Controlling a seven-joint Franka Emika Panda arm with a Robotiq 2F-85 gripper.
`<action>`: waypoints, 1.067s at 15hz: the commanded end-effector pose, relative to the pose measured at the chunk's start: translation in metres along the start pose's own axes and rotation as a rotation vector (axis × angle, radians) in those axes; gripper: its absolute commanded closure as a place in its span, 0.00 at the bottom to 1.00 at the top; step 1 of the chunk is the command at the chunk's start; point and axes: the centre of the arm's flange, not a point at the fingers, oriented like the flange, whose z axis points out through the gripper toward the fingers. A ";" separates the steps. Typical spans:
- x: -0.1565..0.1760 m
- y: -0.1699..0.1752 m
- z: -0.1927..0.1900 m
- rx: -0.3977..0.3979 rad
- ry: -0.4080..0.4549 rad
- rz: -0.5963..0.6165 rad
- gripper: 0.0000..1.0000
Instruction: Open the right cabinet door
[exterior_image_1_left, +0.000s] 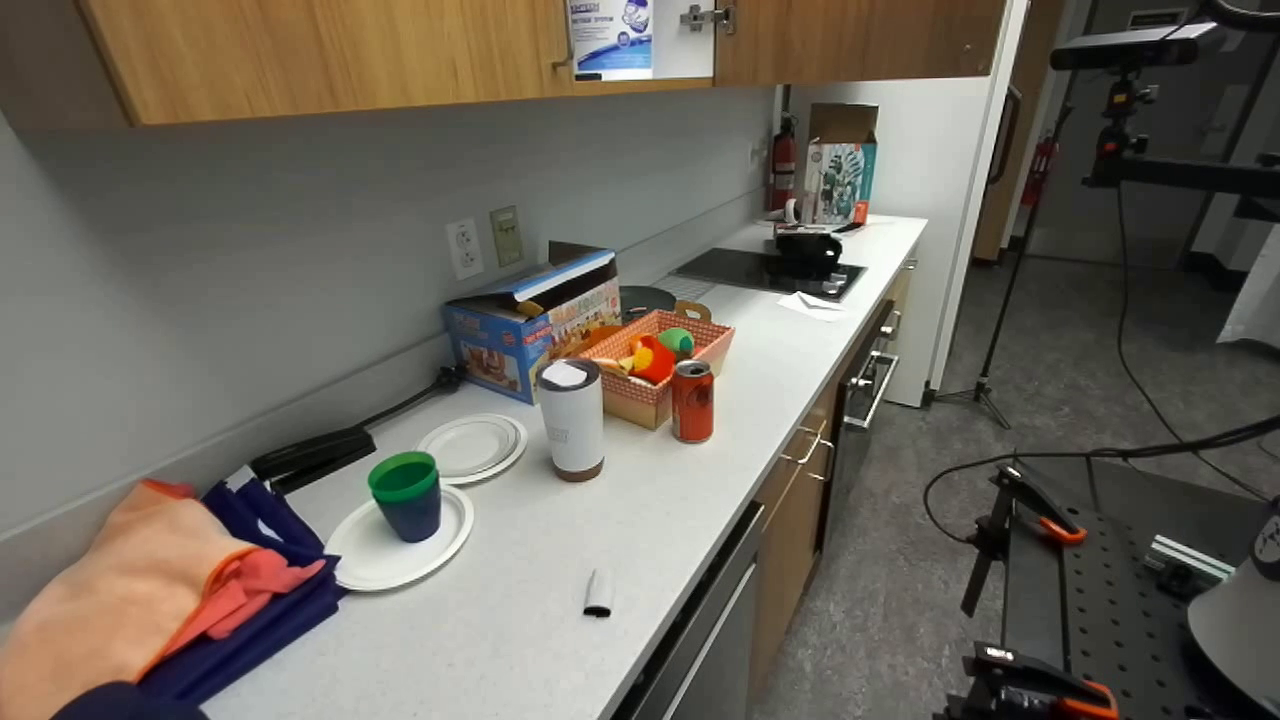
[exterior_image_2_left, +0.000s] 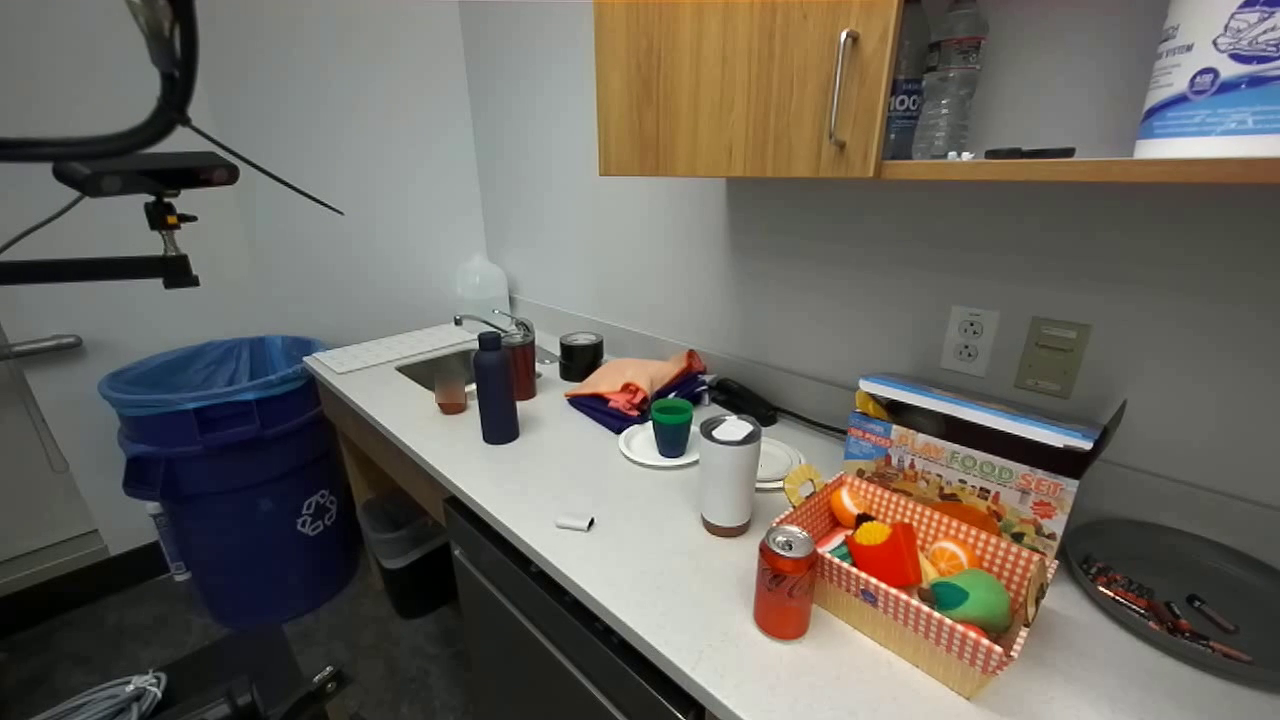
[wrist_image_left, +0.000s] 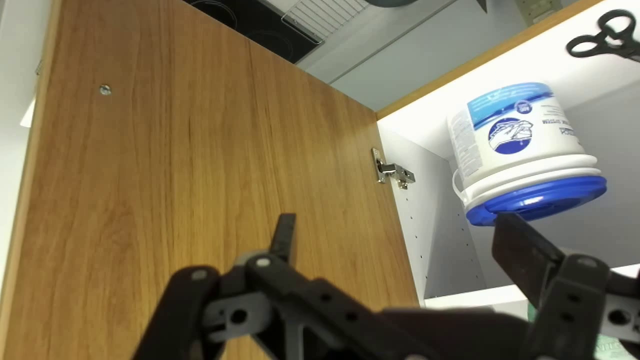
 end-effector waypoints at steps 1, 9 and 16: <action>-0.002 0.000 0.006 0.043 -0.003 -0.018 0.00; -0.006 -0.005 0.016 0.065 -0.050 -0.032 0.00; -0.006 -0.005 0.016 0.066 -0.050 -0.032 0.00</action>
